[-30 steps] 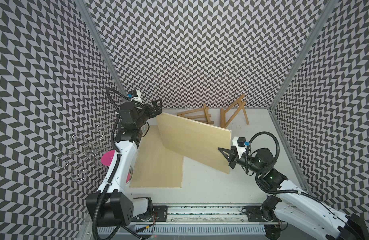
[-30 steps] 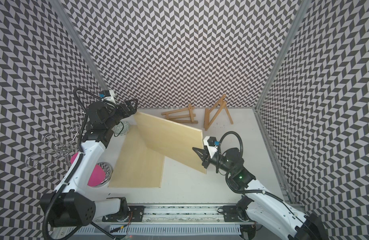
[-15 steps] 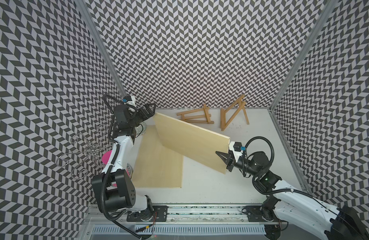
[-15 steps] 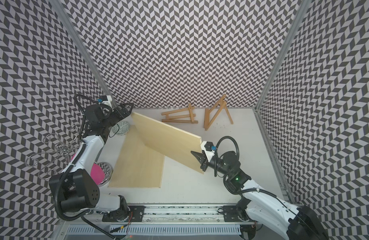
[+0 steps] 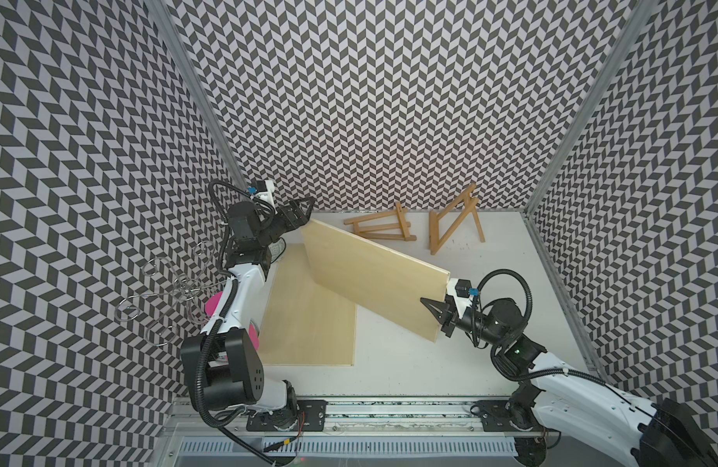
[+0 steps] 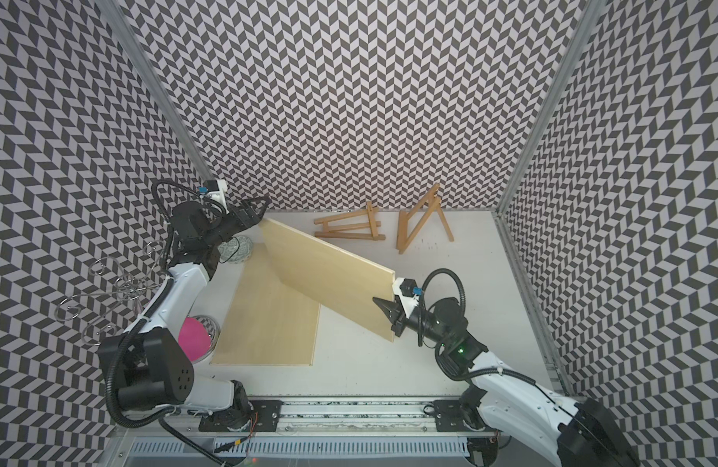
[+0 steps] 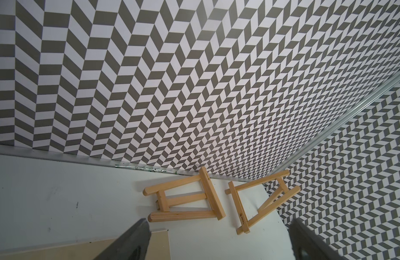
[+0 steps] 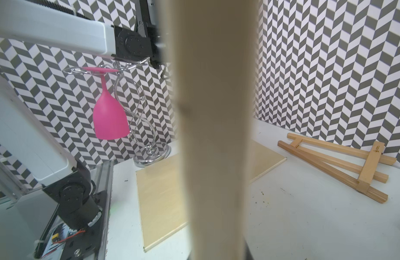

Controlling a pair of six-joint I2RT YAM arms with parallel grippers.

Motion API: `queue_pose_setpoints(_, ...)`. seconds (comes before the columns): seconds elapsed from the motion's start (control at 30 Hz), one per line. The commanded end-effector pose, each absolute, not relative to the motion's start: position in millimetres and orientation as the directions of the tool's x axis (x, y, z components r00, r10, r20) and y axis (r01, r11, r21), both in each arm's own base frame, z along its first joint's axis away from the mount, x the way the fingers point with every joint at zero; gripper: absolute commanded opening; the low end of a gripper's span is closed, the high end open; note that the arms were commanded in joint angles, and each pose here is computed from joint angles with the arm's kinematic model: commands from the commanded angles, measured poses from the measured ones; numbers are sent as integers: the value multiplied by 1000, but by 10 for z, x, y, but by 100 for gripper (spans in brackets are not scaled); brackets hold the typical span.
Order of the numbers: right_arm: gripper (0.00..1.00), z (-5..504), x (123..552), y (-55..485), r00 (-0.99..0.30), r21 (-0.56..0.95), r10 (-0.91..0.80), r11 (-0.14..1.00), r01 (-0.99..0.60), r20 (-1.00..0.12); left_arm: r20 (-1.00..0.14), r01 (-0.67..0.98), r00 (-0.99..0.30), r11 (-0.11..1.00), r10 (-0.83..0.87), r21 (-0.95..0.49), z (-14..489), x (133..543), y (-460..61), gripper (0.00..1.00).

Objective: Assemble the easel
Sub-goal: Place the drawing board at the center of the board.

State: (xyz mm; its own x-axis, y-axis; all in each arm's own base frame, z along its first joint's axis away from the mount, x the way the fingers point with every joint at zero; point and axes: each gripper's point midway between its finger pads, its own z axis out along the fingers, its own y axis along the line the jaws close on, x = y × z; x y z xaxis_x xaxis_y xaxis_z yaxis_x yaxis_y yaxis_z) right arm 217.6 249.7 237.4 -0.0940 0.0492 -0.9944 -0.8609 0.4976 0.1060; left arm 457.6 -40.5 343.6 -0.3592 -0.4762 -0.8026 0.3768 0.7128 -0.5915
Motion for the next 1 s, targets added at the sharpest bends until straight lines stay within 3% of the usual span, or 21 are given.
queue_pose_setpoints(0.0, 17, 2625, 2092, 2514, -43, 86, 104, 457, -885, -994, -791, 324, -383, 732, -477, -599, 3202, 4597, -352, 97)
queue_pose_setpoints(0.1, 19, 2651, 2089, 2527, -55, 98, 108, 449, -888, -993, -795, 321, -370, 736, -481, -595, 3248, 4581, -338, 97)
queue_pose_setpoints(0.2, 14, 2618, 2029, 2605, -60, 89, 87, 394, -915, -994, -795, 326, -371, 734, -480, -595, 3254, 4582, -351, 97)
queue_pose_setpoints(0.67, 27, 2913, 2039, 2659, -95, 101, 33, 381, -919, -995, -812, 330, -344, 749, -472, -575, 3420, 4503, -343, 97)
queue_pose_setpoints(0.97, 30, 3000, 2113, 2764, -185, 152, -45, 400, -904, -982, -822, 332, -323, 758, -469, -562, 3554, 4436, -354, 99)
